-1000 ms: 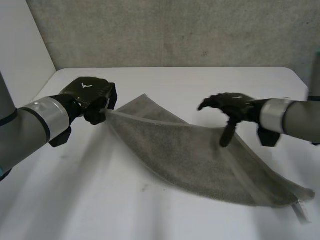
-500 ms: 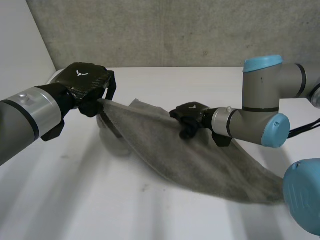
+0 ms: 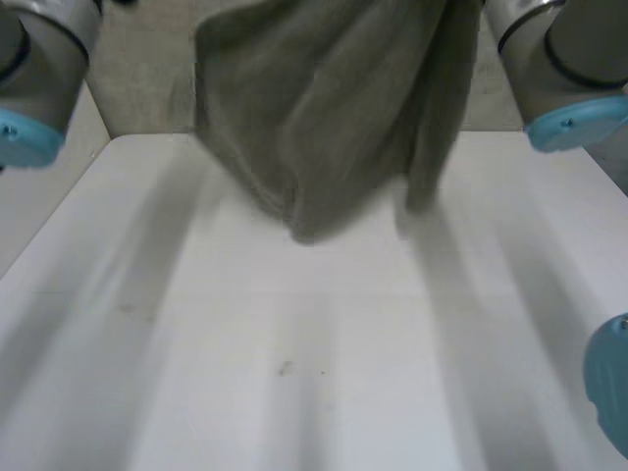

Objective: Fold the towel.

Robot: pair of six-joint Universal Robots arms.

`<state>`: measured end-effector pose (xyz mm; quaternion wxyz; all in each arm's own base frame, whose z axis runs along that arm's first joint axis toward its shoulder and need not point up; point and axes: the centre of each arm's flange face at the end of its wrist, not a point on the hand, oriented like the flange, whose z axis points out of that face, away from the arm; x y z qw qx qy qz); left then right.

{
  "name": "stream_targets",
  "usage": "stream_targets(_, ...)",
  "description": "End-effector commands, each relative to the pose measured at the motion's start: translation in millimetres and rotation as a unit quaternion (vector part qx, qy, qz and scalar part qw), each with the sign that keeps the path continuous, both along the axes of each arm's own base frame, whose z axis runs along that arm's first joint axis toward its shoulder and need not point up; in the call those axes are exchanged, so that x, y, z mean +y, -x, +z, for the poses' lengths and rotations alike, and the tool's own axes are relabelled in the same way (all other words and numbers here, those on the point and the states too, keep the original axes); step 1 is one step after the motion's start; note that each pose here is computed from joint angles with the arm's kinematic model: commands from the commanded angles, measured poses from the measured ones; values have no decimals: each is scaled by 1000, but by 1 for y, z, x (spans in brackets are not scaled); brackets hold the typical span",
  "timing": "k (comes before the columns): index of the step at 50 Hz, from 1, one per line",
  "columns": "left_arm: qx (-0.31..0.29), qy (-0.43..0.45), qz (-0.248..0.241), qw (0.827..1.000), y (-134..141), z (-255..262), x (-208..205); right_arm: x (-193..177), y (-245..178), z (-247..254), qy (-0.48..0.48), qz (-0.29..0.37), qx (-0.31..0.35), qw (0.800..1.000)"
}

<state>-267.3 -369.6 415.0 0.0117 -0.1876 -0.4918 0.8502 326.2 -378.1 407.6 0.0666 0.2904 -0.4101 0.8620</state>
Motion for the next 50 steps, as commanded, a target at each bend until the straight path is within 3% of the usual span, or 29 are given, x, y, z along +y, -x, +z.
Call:
stream_targets(1,54,-1,-35,998,5,7,8,8,0,-38,-115,9,53,992)
stream_targets(5,26,-76,-40,996,11,-34,11,12,2,-71,-194,7,89,977)
stream_targets(7,-5,-159,-40,986,11,-85,18,19,7,-106,-271,8,122,955)
stream_targets(8,-5,-160,-40,986,11,-85,18,19,7,-106,-272,8,122,955)
stream_targets(10,-44,-230,-37,971,7,-135,30,29,14,-139,-337,10,150,929)
stream_targets(11,-44,-231,-37,971,7,-135,30,29,14,-139,-338,10,151,929)
stream_targets(13,-94,-289,-34,952,2,-181,47,43,21,-161,-374,11,171,911)
stream_targets(15,-110,-311,-34,943,-1,-199,56,48,23,-167,-380,15,174,908)
stream_targets(19,-113,-323,-35,939,-3,-221,66,60,25,-169,-373,28,173,911)
stream_targets(24,-102,-290,-43,951,1,-231,70,80,27,-157,-358,40,170,917)
stream_targets(29,-90,-244,-64,963,18,-221,73,108,31,-138,-344,65,172,921)
stream_targets(37,-76,-208,-104,969,46,-198,84,153,38,-116,-305,100,202,925)
stream_targets(43,-58,-214,-145,964,63,-198,94,173,46,-104,-284,103,205,931)
stream_targets(50,-40,-255,-207,944,86,-220,106,208,58,-78,-242,111,195,944)
